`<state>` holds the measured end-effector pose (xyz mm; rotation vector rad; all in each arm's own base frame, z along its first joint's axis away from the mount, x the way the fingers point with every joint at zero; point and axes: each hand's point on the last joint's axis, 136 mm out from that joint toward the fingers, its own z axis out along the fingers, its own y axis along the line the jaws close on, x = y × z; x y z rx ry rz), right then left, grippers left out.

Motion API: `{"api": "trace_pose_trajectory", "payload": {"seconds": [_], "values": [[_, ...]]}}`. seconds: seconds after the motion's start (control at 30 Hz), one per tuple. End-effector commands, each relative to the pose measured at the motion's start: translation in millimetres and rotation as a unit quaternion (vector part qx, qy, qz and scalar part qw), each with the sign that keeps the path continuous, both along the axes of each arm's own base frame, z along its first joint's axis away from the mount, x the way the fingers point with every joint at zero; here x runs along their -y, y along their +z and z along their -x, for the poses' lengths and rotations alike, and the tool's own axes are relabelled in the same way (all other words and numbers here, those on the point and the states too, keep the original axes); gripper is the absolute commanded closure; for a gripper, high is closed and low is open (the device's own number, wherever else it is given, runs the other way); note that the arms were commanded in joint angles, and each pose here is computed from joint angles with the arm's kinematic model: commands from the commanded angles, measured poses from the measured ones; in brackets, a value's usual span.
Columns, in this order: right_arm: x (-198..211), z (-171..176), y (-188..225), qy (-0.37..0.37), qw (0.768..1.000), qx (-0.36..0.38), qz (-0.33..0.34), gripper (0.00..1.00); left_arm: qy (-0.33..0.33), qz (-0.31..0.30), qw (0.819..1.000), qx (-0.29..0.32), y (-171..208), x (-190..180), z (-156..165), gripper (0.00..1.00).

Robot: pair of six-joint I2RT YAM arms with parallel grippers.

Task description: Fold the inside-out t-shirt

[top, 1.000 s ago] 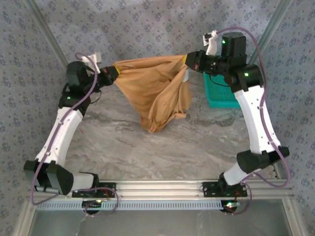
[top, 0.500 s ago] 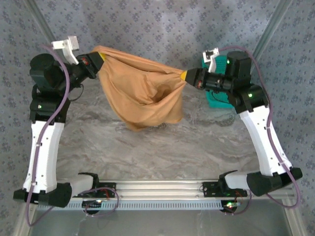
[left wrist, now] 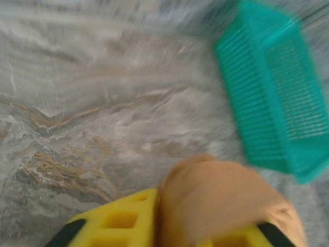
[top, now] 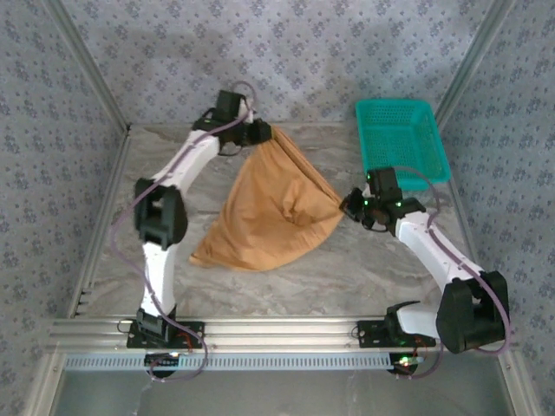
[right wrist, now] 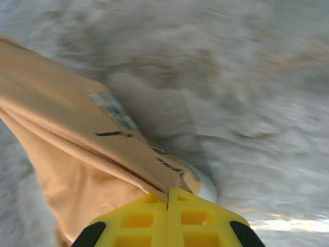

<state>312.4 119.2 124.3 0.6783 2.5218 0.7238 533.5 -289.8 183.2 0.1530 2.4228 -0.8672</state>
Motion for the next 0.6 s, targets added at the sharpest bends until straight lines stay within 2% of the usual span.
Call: {"api": "trace_pose_trajectory", "payload": {"seconds": [0.0,0.03,0.07,0.1,0.17,0.23,0.3,0.37,0.47,0.57], "values": [[34,7,-27,-0.097,0.994,-0.019,0.045,1.0,0.014,-0.069,0.998,0.007,13,-21,-9,0.47],[36,9,-31,-0.099,0.993,-0.023,0.052,1.0,0.011,-0.083,0.996,0.003,11,-22,-6,0.43],[36,12,-34,-0.097,0.993,-0.027,0.06,0.94,0.01,-0.099,0.995,-0.003,9,-26,1,0.38],[36,11,-32,-0.092,0.993,-0.025,0.066,0.85,0.011,-0.114,0.993,-0.005,10,-30,9,0.36],[37,10,-25,-0.081,0.993,-0.018,0.088,0.59,0.019,-0.15,0.988,0.001,16,-43,28,0.34],[40,6,-10,-0.066,0.989,-0.002,0.13,0.44,0.031,-0.183,0.983,0.01,22,-59,55,0.34],[41,0,6,-0.046,0.983,0.019,0.177,0.38,0.045,-0.195,0.98,-0.002,13,-75,89,0.34],[25,-11,21,0.003,0.98,0.05,0.194,0.38,0.056,-0.196,0.979,-0.017,0,-87,119,0.34],[-32,-27,37,0.131,0.972,0.096,0.171,0.38,0.056,-0.184,0.981,-0.029,-21,-91,152,0.31],[-89,-37,38,0.253,0.946,0.097,0.18,0.36,0.051,-0.139,0.987,-0.056,-38,-81,178,0.33]]}}
